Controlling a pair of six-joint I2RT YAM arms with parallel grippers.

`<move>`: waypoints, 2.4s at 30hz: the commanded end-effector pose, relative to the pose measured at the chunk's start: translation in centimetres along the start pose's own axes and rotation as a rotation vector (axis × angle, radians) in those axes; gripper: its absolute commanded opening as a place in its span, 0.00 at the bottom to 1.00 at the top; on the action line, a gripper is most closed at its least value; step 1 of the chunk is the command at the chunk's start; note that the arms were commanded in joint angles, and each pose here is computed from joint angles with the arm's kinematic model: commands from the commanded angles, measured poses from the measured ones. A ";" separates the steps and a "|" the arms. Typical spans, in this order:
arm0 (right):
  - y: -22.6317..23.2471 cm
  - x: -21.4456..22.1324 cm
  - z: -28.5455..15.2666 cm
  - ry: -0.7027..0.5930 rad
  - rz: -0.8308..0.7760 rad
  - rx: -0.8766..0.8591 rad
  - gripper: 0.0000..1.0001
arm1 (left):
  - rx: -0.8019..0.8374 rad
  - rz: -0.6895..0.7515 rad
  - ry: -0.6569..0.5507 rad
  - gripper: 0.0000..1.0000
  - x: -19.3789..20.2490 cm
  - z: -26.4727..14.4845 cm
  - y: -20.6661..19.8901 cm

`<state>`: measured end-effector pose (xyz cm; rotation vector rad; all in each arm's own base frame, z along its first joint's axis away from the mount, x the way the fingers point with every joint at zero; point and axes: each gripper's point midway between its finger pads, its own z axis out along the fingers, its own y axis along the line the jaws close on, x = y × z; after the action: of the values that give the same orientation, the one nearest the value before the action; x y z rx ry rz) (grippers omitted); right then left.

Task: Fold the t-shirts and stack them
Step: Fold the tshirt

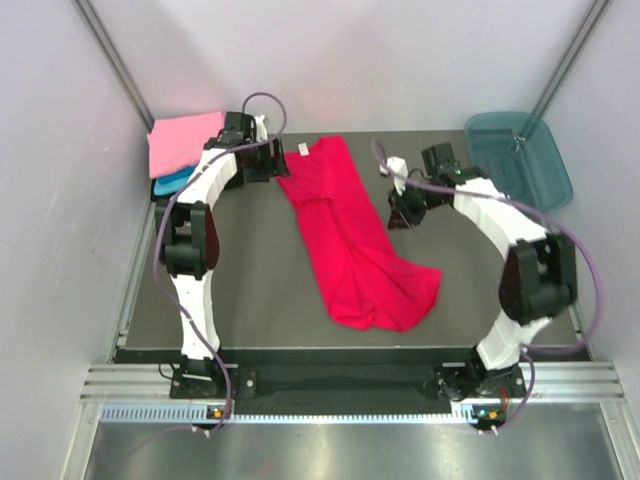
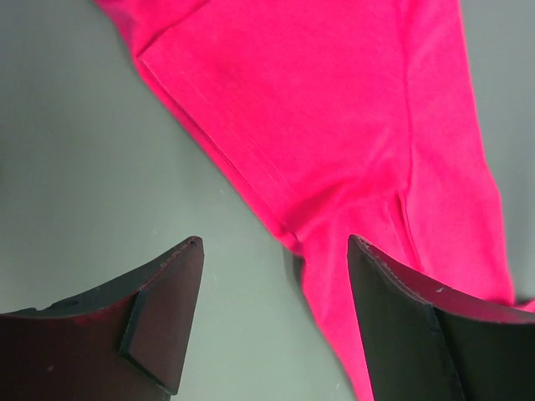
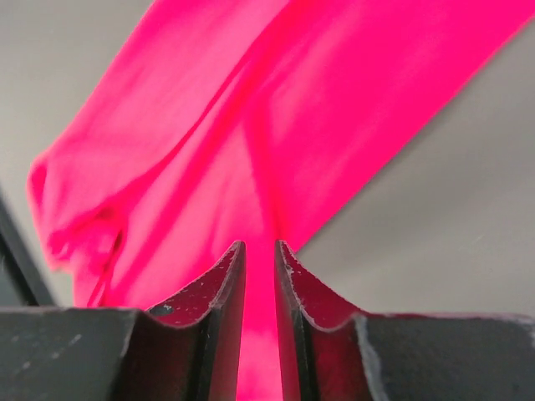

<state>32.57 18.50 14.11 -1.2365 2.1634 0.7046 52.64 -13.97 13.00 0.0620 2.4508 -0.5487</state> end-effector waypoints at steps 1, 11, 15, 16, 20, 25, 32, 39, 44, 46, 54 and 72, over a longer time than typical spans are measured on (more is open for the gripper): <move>-4.9 -2.9 1.3 -0.110 0.188 0.024 0.20 | 0.075 -0.093 -0.026 0.74 -0.7 2.3 -1.4; -10.3 -2.0 2.6 -0.114 0.248 0.061 0.21 | 0.028 -0.108 -0.031 0.68 -1.0 8.3 1.3; -10.8 -2.1 2.9 -0.127 0.261 0.051 0.21 | 0.008 -0.106 -0.025 0.52 -0.5 10.1 2.3; -10.9 -2.0 3.1 -0.129 0.278 0.048 0.22 | 0.013 -0.094 -0.036 0.48 -0.9 10.2 2.2; -11.5 -2.2 3.8 -0.142 0.304 0.043 0.22 | 0.030 -0.054 -0.079 0.00 -2.2 11.9 1.9; -11.9 -1.4 4.5 -0.126 0.323 0.040 0.22 | 0.003 0.031 -0.146 0.00 -3.5 15.0 1.9; -12.2 -1.3 5.0 -0.131 0.336 0.045 0.22 | -0.060 0.127 -0.242 0.00 -5.8 16.2 3.0; -11.9 -1.2 4.9 -0.128 0.322 0.038 0.22 | -0.122 0.207 -0.403 0.26 -11.4 12.9 2.1; -11.2 -1.2 3.6 -0.125 0.285 0.056 0.22 | -0.104 0.248 -0.510 0.53 -16.1 3.9 -1.8; -10.0 -1.2 2.7 -0.121 0.285 0.047 0.22 | -0.070 0.250 -0.522 0.57 -15.8 0.0 -3.5; -3.1 0.1 -1.9 -0.097 0.129 -0.025 0.24 | 0.319 0.217 -0.119 0.54 -0.4 -6.9 -10.2; 6.2 6.3 -4.9 -0.083 -0.118 -0.065 0.24 | 0.349 0.996 0.570 0.41 28.4 -12.7 -16.8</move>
<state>23.41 14.00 12.31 -1.3003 2.1184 0.7982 19.14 -30.43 10.32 1.5586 2.4278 -0.7512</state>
